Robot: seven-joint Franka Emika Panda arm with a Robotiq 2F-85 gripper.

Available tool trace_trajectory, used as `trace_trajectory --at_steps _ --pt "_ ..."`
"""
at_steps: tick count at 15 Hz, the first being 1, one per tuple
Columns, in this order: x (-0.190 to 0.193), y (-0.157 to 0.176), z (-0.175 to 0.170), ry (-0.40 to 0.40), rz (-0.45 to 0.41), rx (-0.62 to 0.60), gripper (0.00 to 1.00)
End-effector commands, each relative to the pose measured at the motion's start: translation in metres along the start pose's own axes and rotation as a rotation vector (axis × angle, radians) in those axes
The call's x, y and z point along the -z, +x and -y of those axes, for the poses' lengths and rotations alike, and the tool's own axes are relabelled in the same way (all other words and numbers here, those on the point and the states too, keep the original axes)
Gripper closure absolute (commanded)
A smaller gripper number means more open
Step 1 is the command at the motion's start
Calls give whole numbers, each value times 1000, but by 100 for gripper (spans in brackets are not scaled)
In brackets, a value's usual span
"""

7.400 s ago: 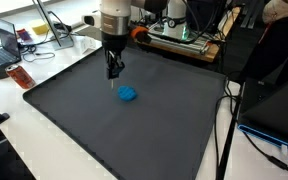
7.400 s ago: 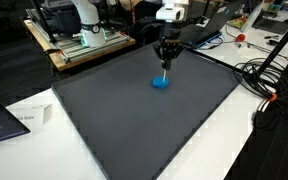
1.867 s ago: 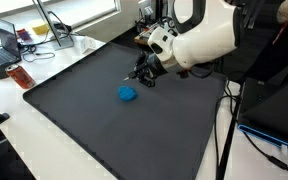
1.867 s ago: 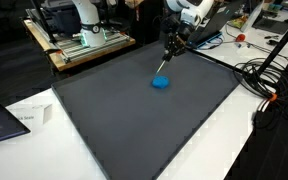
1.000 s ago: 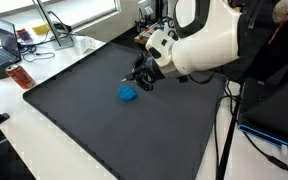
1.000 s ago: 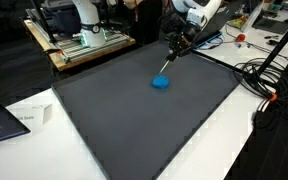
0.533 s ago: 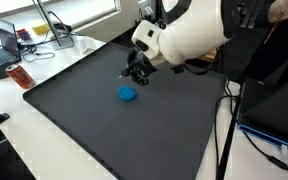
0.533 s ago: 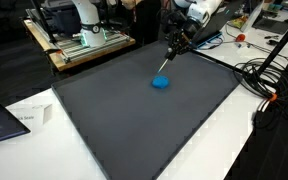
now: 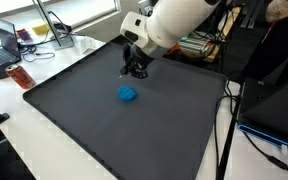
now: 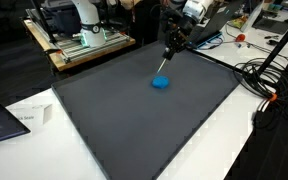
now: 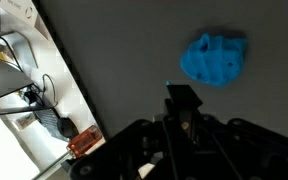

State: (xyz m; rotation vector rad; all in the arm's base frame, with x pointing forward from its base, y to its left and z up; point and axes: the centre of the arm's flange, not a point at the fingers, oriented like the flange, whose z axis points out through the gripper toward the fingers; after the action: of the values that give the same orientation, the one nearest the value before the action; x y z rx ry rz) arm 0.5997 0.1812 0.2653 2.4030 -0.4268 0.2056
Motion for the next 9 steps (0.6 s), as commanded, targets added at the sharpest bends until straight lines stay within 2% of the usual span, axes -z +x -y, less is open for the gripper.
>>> trace_trajectory --at_steps 1,9 --pt "-1 -14 -34 94 7 50 97" --pt "4 -12 -64 265 16 152 97"
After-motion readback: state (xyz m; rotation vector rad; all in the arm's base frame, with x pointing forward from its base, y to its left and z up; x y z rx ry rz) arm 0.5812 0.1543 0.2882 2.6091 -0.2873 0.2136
